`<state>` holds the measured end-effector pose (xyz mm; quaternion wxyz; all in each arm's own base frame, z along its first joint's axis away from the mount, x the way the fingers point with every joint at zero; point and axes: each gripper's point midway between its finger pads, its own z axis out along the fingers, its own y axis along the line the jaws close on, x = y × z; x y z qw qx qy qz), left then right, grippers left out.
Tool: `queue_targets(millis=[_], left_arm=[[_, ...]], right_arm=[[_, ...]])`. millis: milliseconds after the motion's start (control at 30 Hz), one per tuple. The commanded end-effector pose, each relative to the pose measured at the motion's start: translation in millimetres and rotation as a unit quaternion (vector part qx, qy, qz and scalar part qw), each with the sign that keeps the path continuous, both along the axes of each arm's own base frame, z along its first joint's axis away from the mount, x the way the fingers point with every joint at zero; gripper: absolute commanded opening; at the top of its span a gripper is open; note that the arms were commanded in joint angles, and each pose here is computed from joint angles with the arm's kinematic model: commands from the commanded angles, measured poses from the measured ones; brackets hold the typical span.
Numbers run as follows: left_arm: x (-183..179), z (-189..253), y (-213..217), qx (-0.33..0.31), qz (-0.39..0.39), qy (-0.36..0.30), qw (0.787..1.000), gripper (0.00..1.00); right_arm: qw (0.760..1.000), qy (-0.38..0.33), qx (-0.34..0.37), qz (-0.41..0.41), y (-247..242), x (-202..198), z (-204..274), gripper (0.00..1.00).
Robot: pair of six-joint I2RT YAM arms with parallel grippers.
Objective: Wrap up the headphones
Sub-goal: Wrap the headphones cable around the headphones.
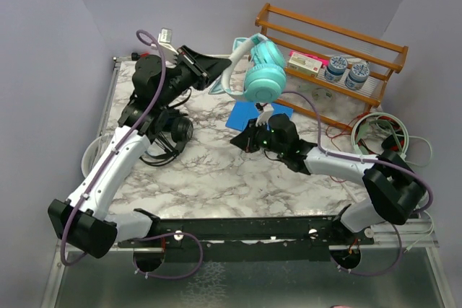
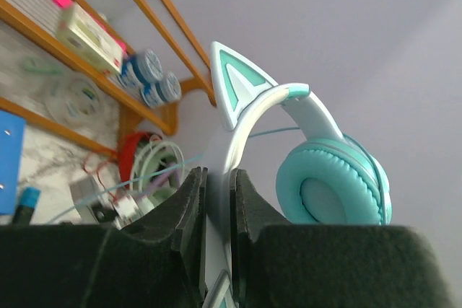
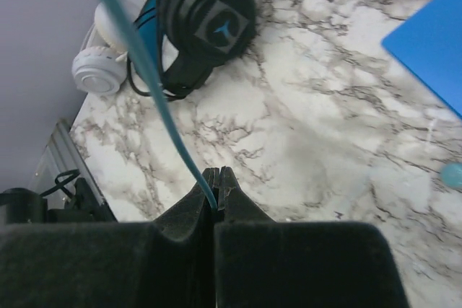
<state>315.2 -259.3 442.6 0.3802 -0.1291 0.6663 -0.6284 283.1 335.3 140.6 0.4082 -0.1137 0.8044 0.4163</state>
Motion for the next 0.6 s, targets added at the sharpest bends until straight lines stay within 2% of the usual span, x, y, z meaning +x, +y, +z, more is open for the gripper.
queue_targets(millis=[0,100,300,400,567], left_arm=[[20.7,34.3,58.5,-0.029,0.187,-0.020,0.982,0.00],[32.7,17.4,90.4,0.017,0.282,-0.010,0.959,0.00],[48.9,-22.6,136.7,0.089,0.410,0.077,0.904,0.00],[53.0,-36.0,163.7,0.126,0.476,0.104,0.864,0.00],[55.6,-56.9,191.7,0.180,0.539,0.109,0.815,0.00]], right_arm=[[1.000,-0.024,0.003,0.015,23.5,-6.8,17.8,0.01],[0.999,-0.013,-0.007,0.040,42.2,-21.6,21.6,0.01],[0.994,-0.016,-0.011,0.110,86.4,-67.3,37.9,0.01],[0.992,-0.024,-0.014,0.127,92.1,-87.7,47.2,0.01],[0.990,-0.035,-0.024,0.135,82.7,-104.7,62.5,0.01]])
